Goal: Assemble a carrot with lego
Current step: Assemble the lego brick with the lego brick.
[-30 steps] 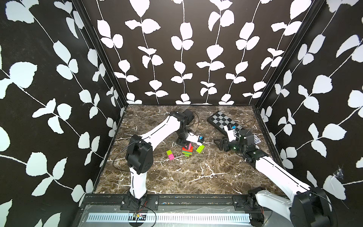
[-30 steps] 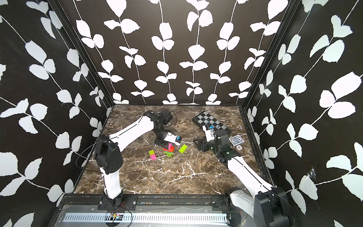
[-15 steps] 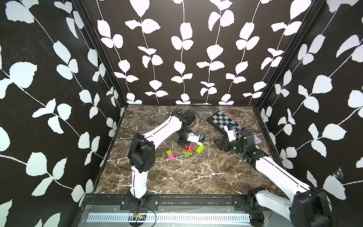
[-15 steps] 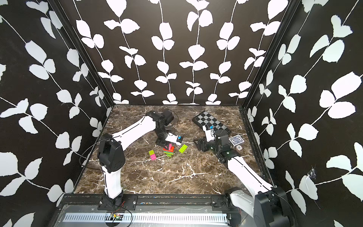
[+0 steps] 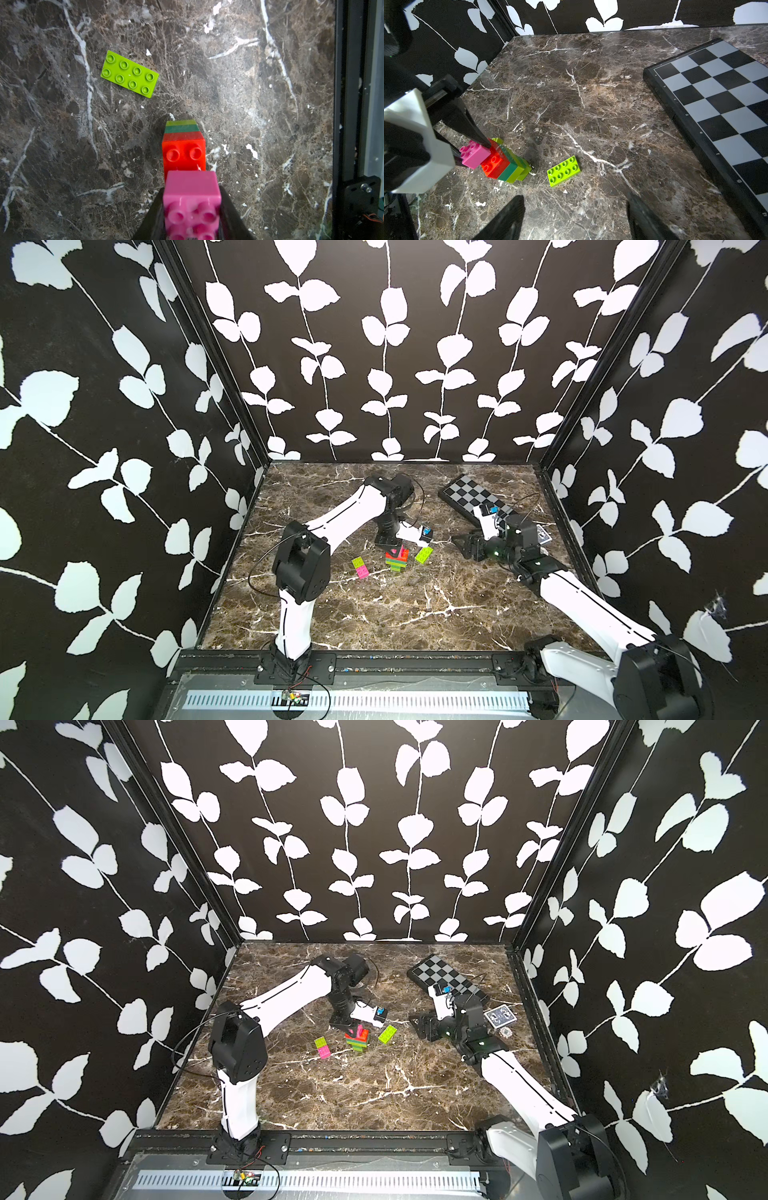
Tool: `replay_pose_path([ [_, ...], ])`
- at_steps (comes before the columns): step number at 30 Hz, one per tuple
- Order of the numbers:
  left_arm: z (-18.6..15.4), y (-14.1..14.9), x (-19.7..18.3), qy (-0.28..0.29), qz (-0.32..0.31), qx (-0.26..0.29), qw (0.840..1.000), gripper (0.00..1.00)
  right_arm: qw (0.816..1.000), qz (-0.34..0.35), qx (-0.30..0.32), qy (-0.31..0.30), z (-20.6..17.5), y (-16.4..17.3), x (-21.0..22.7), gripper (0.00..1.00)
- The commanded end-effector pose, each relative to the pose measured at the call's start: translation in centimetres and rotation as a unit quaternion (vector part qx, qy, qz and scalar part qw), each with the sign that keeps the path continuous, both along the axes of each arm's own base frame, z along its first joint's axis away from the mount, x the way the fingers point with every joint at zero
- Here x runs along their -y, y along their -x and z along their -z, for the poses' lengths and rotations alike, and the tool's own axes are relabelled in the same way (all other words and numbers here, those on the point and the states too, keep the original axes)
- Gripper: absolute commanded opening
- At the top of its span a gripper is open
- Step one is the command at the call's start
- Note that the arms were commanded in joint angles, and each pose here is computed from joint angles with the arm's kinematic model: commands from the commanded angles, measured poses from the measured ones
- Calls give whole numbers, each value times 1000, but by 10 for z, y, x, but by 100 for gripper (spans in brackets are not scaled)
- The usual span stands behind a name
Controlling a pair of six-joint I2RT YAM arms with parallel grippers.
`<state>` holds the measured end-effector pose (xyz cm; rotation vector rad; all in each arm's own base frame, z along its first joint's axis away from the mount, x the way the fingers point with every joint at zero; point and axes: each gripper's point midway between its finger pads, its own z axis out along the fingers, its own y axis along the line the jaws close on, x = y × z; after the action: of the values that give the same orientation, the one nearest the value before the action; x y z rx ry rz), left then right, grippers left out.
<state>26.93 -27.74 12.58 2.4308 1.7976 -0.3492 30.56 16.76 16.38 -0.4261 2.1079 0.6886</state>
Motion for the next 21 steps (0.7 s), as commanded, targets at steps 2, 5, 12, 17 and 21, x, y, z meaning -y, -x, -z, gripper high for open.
replay_pose_path([
  [2, 4, 12, 5, -13, 11, -12, 1000, 8, 1000, -1, -7, -2, 10, 2, 1, 78],
  [5, 6, 13, 5, -17, 11, -13, 1000, 8, 1000, -2, -7, -1, 11, 3, 1, 77],
  [12, 14, 15, 2, -35, 5, -16, 999, 8, 1000, -3, -8, 0, 13, 4, 1, 77],
  [17, 10, 14, 2, -34, 1, -9, 999, 8, 1000, -4, -9, 0, 13, 4, 1, 77],
  [21, 3, 11, 2, -28, 2, 2, 1000, 8, 1000, -4, -10, -1, 14, 4, 1, 77],
])
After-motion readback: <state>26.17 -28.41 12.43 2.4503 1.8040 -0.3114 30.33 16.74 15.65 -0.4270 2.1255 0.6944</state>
